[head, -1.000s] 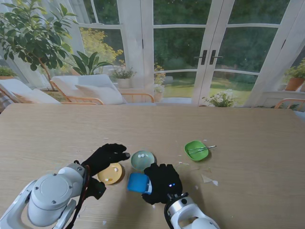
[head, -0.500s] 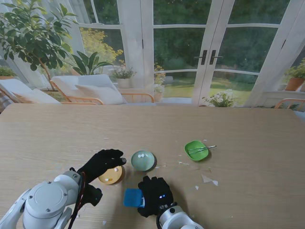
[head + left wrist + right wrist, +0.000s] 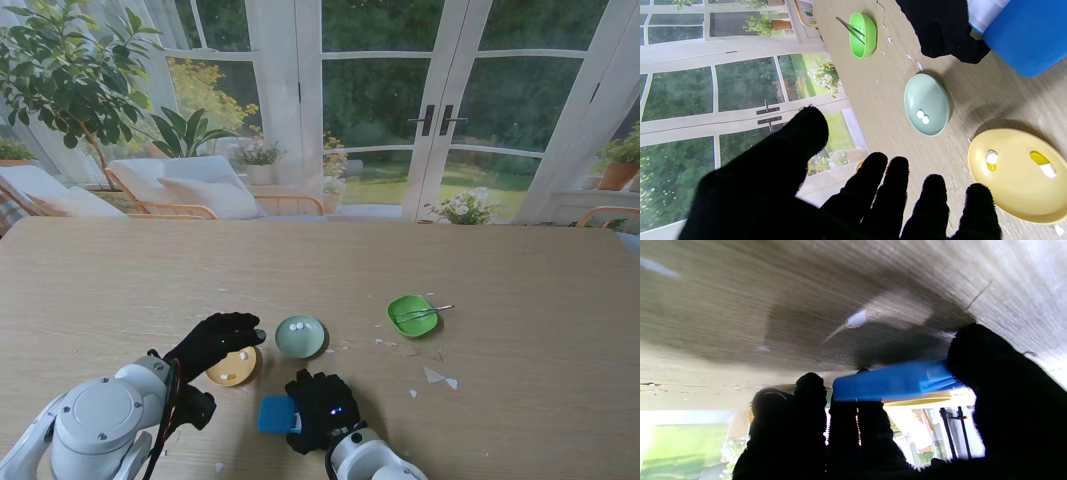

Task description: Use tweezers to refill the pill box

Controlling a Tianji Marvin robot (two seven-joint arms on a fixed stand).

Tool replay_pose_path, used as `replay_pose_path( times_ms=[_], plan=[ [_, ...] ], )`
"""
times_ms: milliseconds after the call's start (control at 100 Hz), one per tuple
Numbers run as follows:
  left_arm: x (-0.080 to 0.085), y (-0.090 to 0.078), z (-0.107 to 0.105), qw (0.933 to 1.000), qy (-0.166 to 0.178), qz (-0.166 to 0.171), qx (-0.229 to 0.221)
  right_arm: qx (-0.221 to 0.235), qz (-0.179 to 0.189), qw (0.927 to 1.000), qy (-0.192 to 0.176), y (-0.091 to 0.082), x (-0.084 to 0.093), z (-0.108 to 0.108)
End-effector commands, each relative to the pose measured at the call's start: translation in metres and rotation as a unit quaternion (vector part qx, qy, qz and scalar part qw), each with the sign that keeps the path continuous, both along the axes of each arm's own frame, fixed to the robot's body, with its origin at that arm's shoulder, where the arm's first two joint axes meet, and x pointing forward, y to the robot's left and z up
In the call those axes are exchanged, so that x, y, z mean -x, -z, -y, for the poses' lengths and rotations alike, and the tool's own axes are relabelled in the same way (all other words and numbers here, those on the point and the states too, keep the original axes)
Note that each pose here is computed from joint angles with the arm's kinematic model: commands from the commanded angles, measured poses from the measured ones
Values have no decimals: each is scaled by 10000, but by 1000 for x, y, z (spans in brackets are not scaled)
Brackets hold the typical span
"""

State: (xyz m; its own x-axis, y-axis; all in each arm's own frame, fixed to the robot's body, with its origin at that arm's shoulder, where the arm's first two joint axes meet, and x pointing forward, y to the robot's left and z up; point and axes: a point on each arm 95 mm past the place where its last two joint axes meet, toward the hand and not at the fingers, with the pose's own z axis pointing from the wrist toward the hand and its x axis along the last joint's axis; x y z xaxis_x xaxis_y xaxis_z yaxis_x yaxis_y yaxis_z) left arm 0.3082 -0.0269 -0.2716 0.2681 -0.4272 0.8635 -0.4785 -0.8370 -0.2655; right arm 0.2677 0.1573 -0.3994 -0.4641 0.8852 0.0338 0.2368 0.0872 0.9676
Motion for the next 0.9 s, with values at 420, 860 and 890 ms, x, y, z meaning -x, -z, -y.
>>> replay_pose_path(
  times_ms=[420,860,890],
  plan=[
    [0,0,1,10000,30,-34,-14,79,-213,9997,-98,-5,8,0],
    [0,6,-3,9989,63,243,-395,-760,25,9968,238,-59,7,25],
    [1,7,-3,9987,74,272,-427,-813,25,9963,276,-64,6,28]
  ],
)
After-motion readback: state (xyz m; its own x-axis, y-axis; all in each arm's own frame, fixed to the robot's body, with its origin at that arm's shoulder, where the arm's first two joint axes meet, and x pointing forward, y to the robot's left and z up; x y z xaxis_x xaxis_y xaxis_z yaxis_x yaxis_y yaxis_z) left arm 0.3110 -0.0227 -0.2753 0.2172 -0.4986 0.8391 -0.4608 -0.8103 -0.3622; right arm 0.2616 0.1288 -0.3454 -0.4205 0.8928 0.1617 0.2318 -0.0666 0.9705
